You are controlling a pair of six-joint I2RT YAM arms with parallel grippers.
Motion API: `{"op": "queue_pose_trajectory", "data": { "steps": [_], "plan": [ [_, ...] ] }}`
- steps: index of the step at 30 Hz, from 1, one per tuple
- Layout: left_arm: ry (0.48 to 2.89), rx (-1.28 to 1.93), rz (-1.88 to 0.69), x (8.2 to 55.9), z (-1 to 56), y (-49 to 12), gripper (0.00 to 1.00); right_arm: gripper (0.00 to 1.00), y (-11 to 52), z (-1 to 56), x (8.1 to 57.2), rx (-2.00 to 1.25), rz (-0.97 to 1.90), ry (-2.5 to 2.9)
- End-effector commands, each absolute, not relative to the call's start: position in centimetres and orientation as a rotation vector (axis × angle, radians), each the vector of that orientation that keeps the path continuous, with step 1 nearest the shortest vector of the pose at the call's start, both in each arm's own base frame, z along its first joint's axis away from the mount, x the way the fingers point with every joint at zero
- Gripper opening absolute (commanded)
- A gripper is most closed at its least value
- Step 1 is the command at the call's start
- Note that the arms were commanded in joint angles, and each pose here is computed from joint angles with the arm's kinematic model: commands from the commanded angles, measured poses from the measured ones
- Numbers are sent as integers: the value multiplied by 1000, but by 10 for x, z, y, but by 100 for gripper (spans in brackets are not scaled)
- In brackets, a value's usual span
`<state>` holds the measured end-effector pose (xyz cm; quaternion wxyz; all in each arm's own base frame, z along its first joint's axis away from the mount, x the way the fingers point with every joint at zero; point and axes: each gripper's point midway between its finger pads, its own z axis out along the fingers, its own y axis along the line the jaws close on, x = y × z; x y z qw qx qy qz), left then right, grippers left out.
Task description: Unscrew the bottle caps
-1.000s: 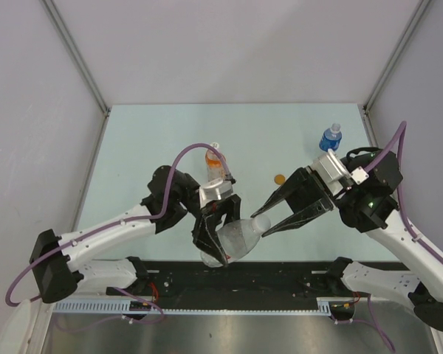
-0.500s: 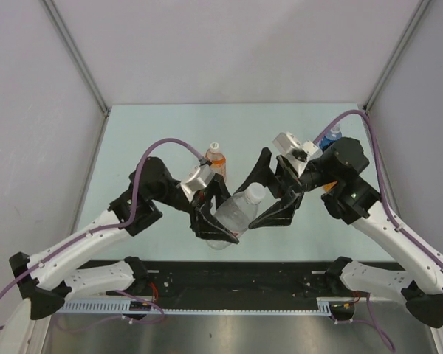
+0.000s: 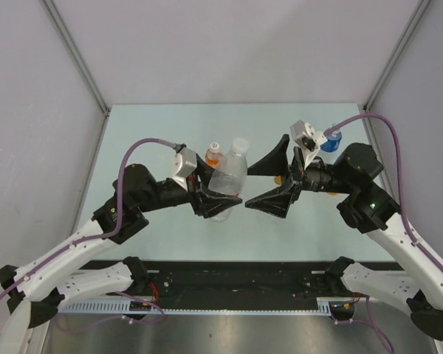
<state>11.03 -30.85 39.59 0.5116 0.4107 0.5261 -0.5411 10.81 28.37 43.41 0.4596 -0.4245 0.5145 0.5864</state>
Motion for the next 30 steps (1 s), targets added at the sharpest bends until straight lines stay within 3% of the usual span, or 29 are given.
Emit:
{"op": "queue_pose_trajectory", "data": {
  "steps": [1,9,23,30],
  "plan": [
    [1357,714,-1030,167,395,-288,0,100,269,454,138,-789,1284,1312],
    [1485,598,-717,194,361,-278,0,99,233,498,169,-314,1197,1294],
    [1550,622,-438,192,328,-294,0,97,243,489,191,-64,1134,1376],
    [1560,625,-407,192,324,-297,0,87,243,479,200,-16,1084,1416]
  ]
}}
